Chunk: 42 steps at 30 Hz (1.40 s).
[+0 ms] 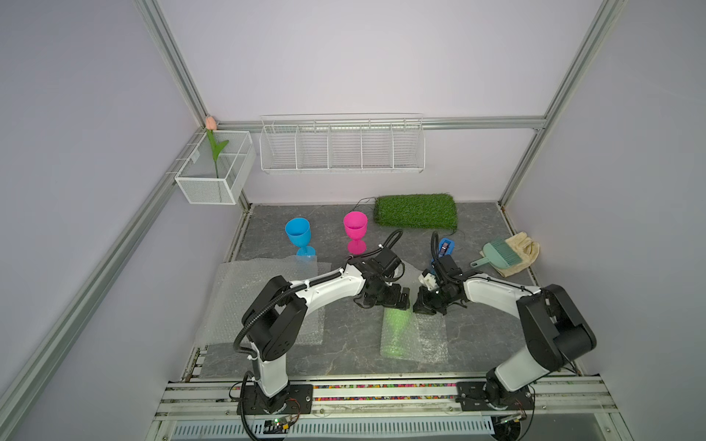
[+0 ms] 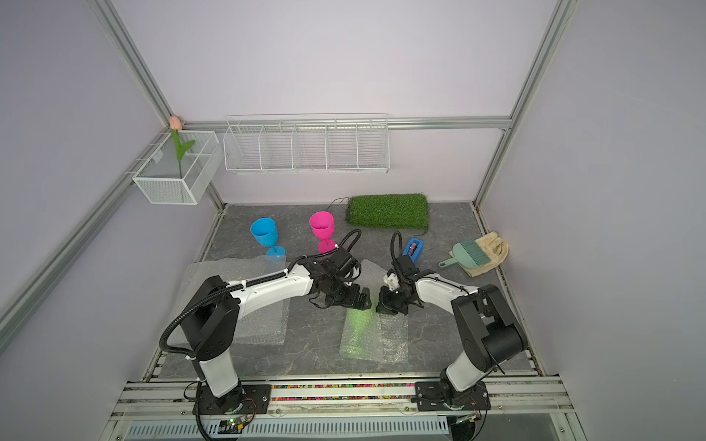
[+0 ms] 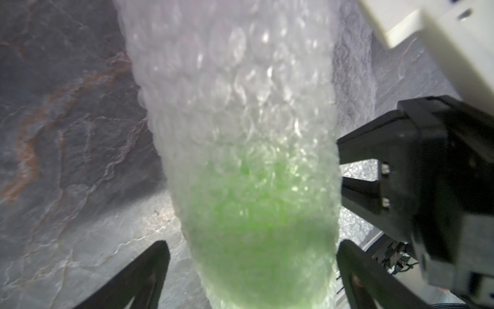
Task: Wrap wine glasses in bubble wrap
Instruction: Wrap the wine glass in bubble wrap.
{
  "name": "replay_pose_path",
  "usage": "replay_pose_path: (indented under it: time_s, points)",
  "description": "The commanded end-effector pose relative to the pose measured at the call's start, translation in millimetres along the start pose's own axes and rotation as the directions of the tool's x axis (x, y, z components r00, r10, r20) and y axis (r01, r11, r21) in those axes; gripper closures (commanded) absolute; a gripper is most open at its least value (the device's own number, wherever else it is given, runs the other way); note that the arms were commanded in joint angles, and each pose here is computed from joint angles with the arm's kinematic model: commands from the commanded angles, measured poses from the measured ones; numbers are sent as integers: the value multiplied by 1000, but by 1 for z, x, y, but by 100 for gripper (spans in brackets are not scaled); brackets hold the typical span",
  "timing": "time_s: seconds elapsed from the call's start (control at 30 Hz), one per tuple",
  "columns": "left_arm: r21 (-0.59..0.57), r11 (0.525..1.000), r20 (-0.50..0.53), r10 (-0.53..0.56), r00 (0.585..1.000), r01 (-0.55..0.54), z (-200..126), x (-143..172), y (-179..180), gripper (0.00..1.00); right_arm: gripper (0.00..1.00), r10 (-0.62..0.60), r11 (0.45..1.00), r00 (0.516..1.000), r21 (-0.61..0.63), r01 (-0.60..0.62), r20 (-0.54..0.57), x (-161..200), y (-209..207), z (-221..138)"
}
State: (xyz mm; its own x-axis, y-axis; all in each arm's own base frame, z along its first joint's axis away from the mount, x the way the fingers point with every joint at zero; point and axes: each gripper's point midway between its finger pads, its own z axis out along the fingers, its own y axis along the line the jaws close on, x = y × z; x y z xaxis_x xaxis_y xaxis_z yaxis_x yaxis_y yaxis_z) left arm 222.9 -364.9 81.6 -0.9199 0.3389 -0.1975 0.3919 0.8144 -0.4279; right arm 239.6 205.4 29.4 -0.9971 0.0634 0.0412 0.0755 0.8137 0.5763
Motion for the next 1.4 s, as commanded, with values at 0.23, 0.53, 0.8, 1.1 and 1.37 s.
replay_pose_path:
  time_s: [0.23,0.53,0.8,1.1,1.37]
  points:
    - [-5,1000,-61,12,998,-12,15,1,-8,1,93,7,1000,1000,14,-7,-10,3,-10,2]
    - [-16,1000,-75,16,997,-17,23,4,-1,7,93,9,1000,1000,26,-9,-5,4,-11,0]
    - [141,989,-31,-39,999,43,15,-1,4,20,74,-6,998,1000,61,5,24,3,-6,-19]
    - [209,972,-8,-111,994,110,8,6,34,22,59,-33,999,999,26,33,18,19,17,-35]
    - [280,942,40,-201,979,182,-8,10,66,23,67,-99,995,989,-21,98,-110,47,54,5]
